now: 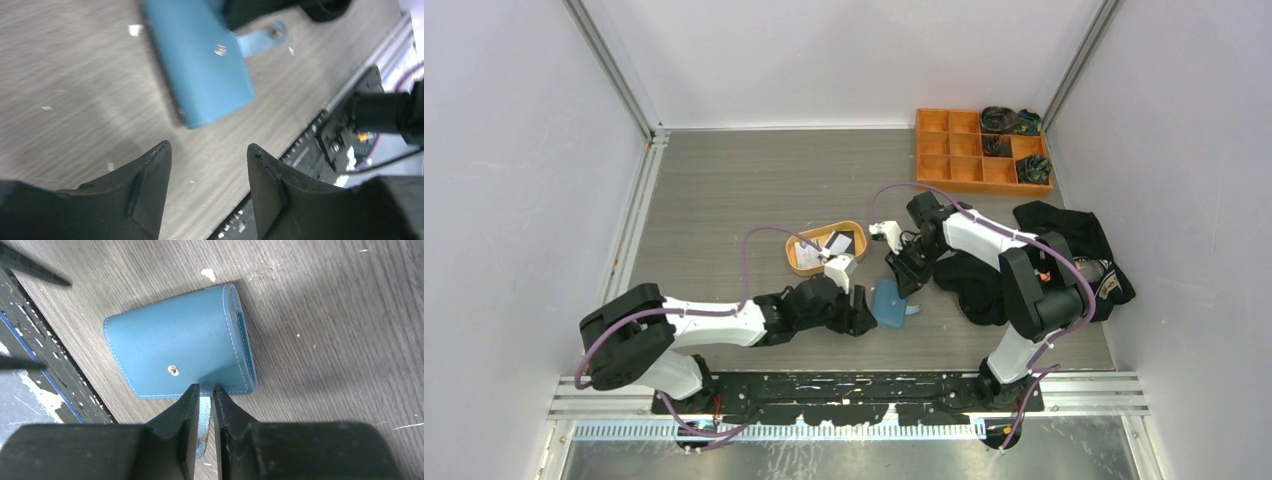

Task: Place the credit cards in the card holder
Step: Close the card holder at the center of the board.

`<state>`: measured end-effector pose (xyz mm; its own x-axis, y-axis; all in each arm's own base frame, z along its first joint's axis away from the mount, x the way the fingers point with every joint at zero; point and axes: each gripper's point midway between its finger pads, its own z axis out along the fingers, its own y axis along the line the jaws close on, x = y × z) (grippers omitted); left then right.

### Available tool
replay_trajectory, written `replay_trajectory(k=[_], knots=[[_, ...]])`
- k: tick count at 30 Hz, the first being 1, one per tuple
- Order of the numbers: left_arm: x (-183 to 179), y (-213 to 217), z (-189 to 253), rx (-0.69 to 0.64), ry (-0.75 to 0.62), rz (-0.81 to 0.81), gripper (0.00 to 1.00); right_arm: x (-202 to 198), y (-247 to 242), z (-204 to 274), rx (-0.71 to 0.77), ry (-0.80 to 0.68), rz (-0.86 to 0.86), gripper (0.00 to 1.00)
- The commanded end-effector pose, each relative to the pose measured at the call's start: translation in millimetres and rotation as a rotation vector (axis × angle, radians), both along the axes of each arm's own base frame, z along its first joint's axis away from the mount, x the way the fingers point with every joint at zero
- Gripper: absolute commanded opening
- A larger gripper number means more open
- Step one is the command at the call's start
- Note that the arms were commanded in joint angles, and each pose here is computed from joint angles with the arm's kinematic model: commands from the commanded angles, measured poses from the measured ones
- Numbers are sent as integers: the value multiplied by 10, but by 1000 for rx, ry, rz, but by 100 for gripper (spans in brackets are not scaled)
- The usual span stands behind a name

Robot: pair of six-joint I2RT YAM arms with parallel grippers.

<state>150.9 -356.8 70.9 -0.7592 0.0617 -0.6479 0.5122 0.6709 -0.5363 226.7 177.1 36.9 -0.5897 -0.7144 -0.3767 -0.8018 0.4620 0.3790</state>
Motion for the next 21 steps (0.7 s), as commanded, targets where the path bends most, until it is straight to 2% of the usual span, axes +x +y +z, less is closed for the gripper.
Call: replay_trajectory(k=[1,5,13,19,21], knots=[[373,122,4,-69,19,156,53,92,-26,110,0,-76,53,23],[512,59,-121,-29,51,220,49,93,-10,137,24,-109,72,24],[570,-138,-366,40,103,217,48,97,50,322,94,-195,92,28],[545,-34,-464,132,73,257,47,58,-89,414,75,-340,204,42],[534,-23,-464,143,63,261,46,16,-164,348,58,-376,275,43]])
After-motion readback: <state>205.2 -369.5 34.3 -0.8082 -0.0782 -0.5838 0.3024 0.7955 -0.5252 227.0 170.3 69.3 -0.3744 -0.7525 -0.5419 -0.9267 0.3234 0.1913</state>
